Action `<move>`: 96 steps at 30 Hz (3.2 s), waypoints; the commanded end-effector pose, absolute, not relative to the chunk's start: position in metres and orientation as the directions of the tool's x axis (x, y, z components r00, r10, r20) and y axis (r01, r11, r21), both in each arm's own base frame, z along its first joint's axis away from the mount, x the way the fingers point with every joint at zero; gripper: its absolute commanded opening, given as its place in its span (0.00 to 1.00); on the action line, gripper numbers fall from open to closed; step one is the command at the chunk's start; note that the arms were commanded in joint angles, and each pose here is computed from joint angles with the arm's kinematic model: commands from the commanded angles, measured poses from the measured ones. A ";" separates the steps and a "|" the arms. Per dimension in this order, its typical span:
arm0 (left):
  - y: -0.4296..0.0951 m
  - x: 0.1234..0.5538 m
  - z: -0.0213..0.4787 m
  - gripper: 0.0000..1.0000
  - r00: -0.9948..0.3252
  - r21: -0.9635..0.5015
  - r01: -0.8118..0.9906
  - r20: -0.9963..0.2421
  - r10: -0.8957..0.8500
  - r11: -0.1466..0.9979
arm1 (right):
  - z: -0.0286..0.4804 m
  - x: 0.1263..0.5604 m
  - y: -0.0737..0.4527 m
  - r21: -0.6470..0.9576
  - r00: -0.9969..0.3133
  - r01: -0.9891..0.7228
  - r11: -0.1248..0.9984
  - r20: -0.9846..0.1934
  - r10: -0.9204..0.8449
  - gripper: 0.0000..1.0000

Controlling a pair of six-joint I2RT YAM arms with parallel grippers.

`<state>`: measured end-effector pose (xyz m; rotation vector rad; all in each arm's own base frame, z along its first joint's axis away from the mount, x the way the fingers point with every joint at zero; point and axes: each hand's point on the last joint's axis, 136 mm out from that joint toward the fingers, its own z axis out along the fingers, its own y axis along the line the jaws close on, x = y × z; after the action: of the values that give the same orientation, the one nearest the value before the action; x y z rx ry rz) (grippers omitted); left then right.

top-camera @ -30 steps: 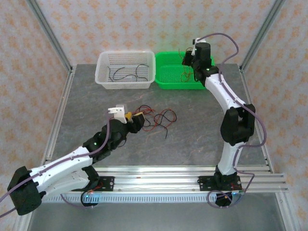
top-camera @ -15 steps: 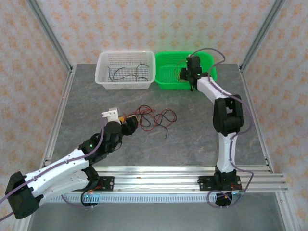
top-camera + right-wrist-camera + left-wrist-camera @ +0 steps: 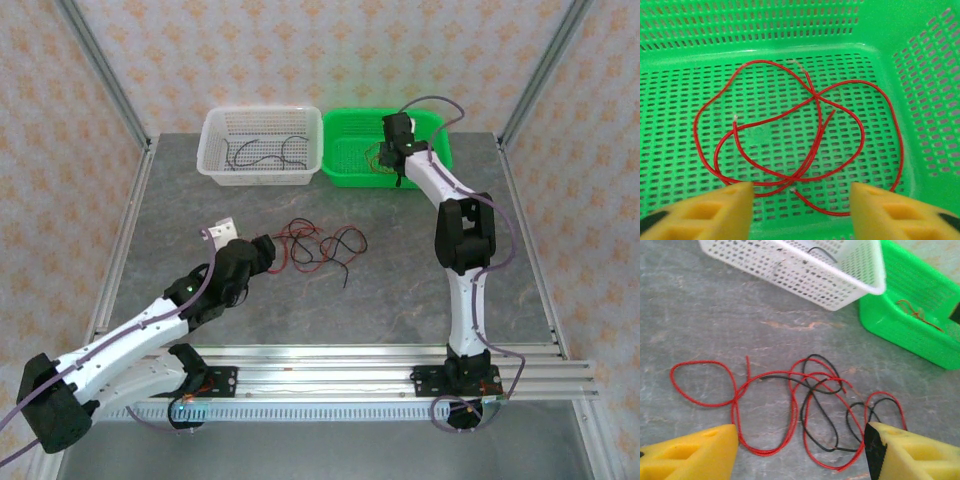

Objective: Untangle the cables

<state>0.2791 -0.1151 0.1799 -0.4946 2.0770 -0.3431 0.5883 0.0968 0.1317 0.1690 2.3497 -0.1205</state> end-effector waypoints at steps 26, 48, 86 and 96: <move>-0.043 0.303 0.068 0.60 -0.641 -0.226 -0.533 -0.520 -0.564 0.815 | 0.228 0.408 0.132 0.188 -0.649 -0.002 0.982 -0.747 0.141 0.63; -0.023 0.352 0.024 0.51 -0.600 -0.239 -0.580 -0.521 -0.607 0.779 | 0.201 0.336 0.135 0.294 -0.677 -0.010 0.956 -0.705 0.210 0.62; -0.076 0.362 0.231 0.00 -0.529 -0.442 -0.267 -0.675 -0.514 0.856 | 0.196 0.287 0.353 0.795 -0.847 -0.362 0.487 -0.499 0.184 0.59; -0.097 0.351 0.272 0.00 -0.513 -0.440 -0.201 -0.714 -0.477 0.875 | 0.190 0.335 0.379 0.832 -0.856 -0.220 0.510 -0.415 0.308 0.57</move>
<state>0.3578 -0.1046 0.2669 -0.4886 2.1088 -0.4313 0.3137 0.3760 0.1723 -0.0528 2.2966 1.3081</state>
